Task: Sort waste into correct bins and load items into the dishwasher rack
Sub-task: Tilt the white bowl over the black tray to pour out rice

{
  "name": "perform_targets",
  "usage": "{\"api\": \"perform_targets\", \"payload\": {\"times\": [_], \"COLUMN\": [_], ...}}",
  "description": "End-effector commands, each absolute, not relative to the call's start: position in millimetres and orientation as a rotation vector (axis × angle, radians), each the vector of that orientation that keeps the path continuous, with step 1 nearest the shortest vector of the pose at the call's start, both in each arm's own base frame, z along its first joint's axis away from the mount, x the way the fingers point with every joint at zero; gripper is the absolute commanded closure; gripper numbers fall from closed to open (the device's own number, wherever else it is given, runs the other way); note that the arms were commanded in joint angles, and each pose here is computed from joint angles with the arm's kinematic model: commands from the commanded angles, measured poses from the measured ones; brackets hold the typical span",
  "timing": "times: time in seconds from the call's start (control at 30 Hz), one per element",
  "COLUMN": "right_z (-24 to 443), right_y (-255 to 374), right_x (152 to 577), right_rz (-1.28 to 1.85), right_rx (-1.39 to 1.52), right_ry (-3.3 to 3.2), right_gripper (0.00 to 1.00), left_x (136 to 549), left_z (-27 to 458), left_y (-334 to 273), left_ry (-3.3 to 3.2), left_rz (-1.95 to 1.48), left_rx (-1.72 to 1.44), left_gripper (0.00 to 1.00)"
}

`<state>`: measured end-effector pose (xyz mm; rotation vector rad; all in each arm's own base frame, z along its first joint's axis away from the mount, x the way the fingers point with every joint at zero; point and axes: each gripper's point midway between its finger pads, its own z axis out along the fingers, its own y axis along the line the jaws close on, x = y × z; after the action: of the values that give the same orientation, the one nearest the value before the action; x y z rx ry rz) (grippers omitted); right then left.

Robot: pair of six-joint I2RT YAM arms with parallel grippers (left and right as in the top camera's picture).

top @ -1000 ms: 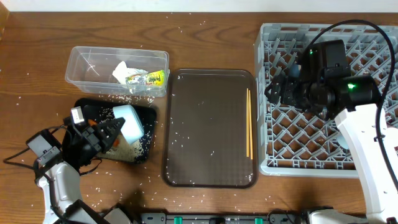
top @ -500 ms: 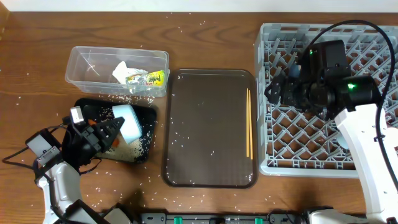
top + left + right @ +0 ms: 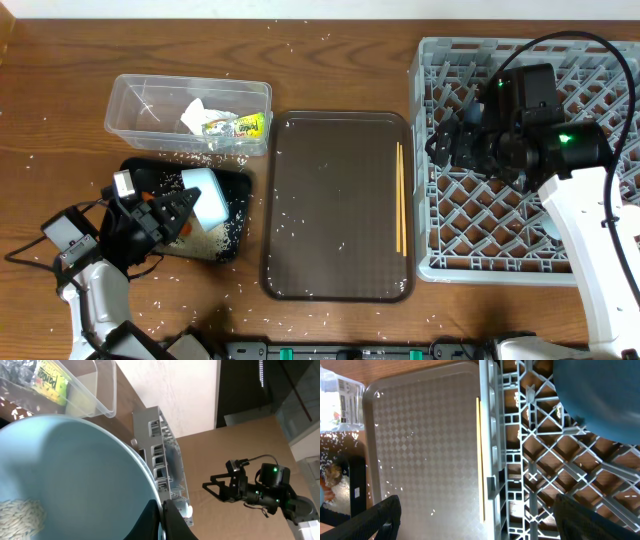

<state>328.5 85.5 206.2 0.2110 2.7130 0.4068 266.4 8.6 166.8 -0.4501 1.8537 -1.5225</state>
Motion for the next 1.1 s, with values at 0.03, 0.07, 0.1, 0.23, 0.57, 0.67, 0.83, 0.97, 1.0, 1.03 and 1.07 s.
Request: {"api": "perform_targets", "payload": {"times": [0.03, 0.07, 0.1, 0.23, 0.57, 0.67, 0.83, 0.97, 1.0, 1.03, 1.07], "right_z": [204, 204, 204, 203, 204, 205, 205, 205, 205, 206, 205], "right_y": [86, 86, 86, 86, 86, 86, 86, 86, 86, 86, 86], "right_x": [330, 331, 331, 329, 331, 331, 332, 332, 333, 333, 333], "right_rz": [0.402, 0.402, 0.402, 0.399, 0.402, 0.403, 0.404, 0.404, 0.404, 0.405, 0.405], "right_rx": [0.219, 0.218, 0.218, 0.220, 0.218, 0.218, 0.217, 0.217, 0.216, 0.216, 0.216], "right_ry": [2.716, 2.715, 2.716, 2.724, 2.714, 2.713, 2.709, 2.707, 2.705, 2.704, 2.705], "right_gripper": [0.09, 0.09, 0.09, 0.09, 0.09, 0.08, 0.09, 0.09, 0.09, 0.09, 0.09], "left_x": [268, 268, 267, 264, 267, 266, 266, 268, 269, 267, 266], "left_z": [140, 135, 145, 163, 148, 153, 152, 155, 153, 162, 168], "left_y": [13, 15, 10, 3, 7, 4, 3, 2, 2, -1, -4], "left_ry": [1.956, 1.974, 1.935, 1.850, 1.924, 1.907, 1.911, 1.907, 1.913, 1.878, 1.847], "left_rz": [-1.433, -1.430, -1.478, -1.520, -1.482, -1.501, -1.519, -1.536, -1.531, -1.554, -1.567], "left_rx": [-0.580, -0.636, -0.576, -0.401, -0.524, -0.480, -0.508, -0.504, -0.513, -0.439, -0.370], "left_gripper": [0.94, 0.94, 0.94, 0.94, 0.94, 0.94, 0.94, 0.94, 0.94, 0.94, 0.94]}}
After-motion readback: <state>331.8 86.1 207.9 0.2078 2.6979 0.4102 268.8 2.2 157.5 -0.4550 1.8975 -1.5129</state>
